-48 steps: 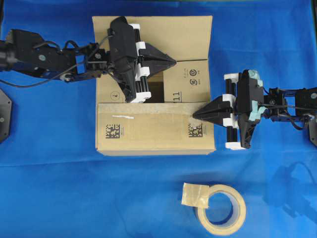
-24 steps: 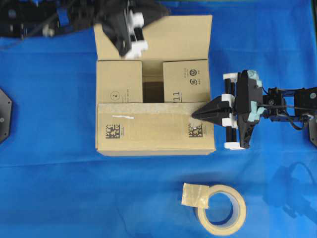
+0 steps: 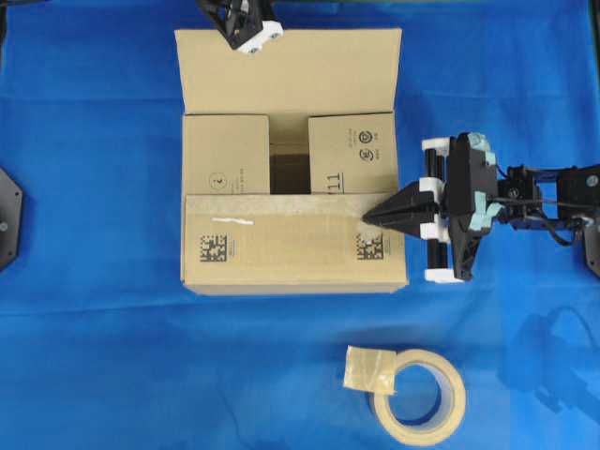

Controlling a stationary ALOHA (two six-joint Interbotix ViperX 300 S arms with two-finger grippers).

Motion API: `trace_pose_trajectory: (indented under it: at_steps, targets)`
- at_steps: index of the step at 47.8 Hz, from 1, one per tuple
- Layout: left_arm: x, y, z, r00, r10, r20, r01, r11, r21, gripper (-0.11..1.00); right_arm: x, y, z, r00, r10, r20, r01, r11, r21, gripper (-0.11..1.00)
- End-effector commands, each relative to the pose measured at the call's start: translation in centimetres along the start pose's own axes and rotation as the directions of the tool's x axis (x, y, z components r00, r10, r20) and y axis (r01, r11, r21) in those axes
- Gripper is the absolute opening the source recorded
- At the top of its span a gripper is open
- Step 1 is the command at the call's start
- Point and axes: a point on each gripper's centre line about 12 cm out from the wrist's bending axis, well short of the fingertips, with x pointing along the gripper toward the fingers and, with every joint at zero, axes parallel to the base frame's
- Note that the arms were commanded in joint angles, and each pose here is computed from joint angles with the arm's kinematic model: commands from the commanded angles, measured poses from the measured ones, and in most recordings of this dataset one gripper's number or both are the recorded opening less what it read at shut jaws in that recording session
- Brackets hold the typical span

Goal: Close the cardboard box.
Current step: 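Raise the left gripper to the back flap, holding the front flap down, then fold the back flap forward over the box with the left gripper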

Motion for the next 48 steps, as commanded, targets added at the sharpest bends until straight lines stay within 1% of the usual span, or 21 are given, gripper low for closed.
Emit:
trace_pose_trajectory:
  at_steps: [1, 15, 24, 30, 37, 41, 48]
  targets:
    - [-0.9, -0.2, 1.1, 1.000, -0.007, 0.003, 0.007, 1.000, 0.002, 0.00, 0.0, 0.0, 0.5, 1.000, -0.001, 0.014, 0.001, 1.000, -0.005, 0.00]
    - [-1.0, -2.5, 0.8, 0.997, -0.053, -0.054, 0.055, 0.998, 0.038, 0.00, 0.0, 0.0, 0.5, 1.000, -0.001, 0.014, 0.001, 1.000, -0.006, 0.00]
    - [-2.2, -3.3, 1.6, 0.997, -0.067, -0.041, 0.069, 0.996, 0.053, 0.00, 0.0, 0.0, 0.6, 1.000, 0.000, 0.017, 0.001, 1.000, -0.006, 0.00]
    - [-3.1, -4.3, 1.8, 0.996, -0.083, -0.044, 0.086, 0.995, 0.059, 0.00, 0.0, 0.0, 0.6, 1.000, -0.001, 0.016, 0.001, 1.000, -0.005, 0.00]
    - [-4.0, -6.0, 1.4, 0.992, -0.113, -0.065, 0.117, 0.991, 0.064, 0.00, 0.0, 0.0, 0.5, 1.000, -0.001, 0.016, 0.001, 1.000, -0.005, 0.00]
    - [-4.5, -7.5, 0.7, 0.987, -0.138, -0.086, 0.144, 0.988, 0.063, 0.00, 0.0, 0.0, 0.6, 1.000, 0.000, 0.019, 0.000, 1.000, -0.008, 0.00]
    - [-5.2, -10.1, -0.5, 0.979, -0.178, -0.104, 0.188, 0.977, 0.097, 0.00, 0.0, -0.1, 0.7, 1.000, -0.002, 0.019, 0.002, 1.000, -0.007, 0.00]
